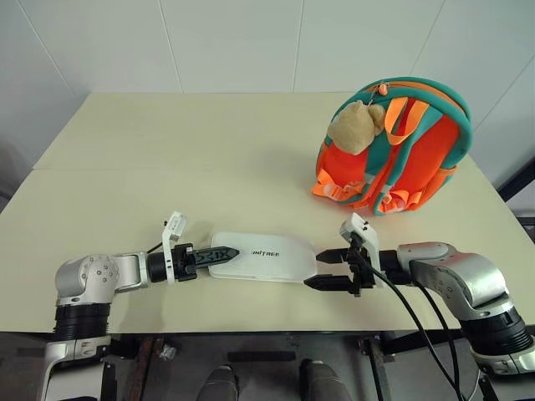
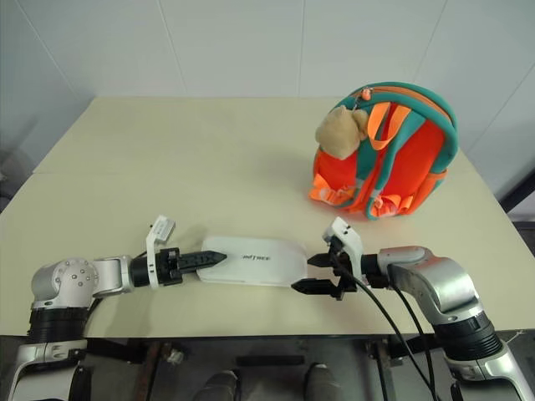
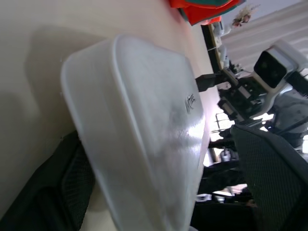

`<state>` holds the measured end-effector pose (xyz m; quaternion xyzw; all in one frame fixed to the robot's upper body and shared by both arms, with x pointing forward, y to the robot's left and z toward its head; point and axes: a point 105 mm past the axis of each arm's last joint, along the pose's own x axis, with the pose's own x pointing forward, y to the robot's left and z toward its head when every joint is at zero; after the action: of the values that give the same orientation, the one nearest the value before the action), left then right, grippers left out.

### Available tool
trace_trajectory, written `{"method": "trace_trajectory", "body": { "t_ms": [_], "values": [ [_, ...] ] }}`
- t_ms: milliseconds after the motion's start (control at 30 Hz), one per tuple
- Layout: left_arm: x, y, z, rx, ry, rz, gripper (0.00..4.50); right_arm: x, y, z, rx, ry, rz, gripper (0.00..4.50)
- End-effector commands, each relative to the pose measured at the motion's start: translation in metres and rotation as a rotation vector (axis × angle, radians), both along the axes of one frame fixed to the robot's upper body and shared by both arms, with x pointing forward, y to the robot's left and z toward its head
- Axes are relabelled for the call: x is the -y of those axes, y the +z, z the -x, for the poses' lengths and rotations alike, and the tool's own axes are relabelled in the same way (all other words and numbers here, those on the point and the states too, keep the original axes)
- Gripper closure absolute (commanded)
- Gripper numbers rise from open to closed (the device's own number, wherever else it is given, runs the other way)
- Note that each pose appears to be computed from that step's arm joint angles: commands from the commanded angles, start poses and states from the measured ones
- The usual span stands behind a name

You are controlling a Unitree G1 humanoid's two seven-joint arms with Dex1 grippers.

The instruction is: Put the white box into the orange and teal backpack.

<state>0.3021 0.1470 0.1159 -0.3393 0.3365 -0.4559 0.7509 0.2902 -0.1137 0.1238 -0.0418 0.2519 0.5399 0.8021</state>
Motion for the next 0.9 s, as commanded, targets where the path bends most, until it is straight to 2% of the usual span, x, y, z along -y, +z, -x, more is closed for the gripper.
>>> {"method": "trace_trajectory", "body": {
  "t_ms": [33, 467, 600, 833, 900],
  "values": [
    [0.013, -0.015, 0.012, -0.174, -0.053, 0.051, 0.03, -0.007, 0.009, -0.005, 0.068, 0.016, -0.020, 0.00],
    [0.014, -0.012, 0.012, -0.254, -0.078, 0.113, 0.03, 0.024, -0.005, -0.019, 0.167, -0.059, 0.072, 0.00],
    [0.018, -0.011, 0.013, -0.273, -0.102, 0.135, 0.84, 0.028, -0.003, -0.017, 0.199, -0.081, 0.059, 0.00],
    [0.025, -0.011, 0.016, -0.277, -0.124, 0.134, 2.96, 0.042, 0.002, -0.012, 0.259, -0.170, 0.044, 0.00],
    [0.024, -0.008, 0.013, -0.256, -0.109, 0.131, 3.04, 0.056, 0.013, -0.014, 0.304, -0.245, 0.039, 0.00]
  ]
}}
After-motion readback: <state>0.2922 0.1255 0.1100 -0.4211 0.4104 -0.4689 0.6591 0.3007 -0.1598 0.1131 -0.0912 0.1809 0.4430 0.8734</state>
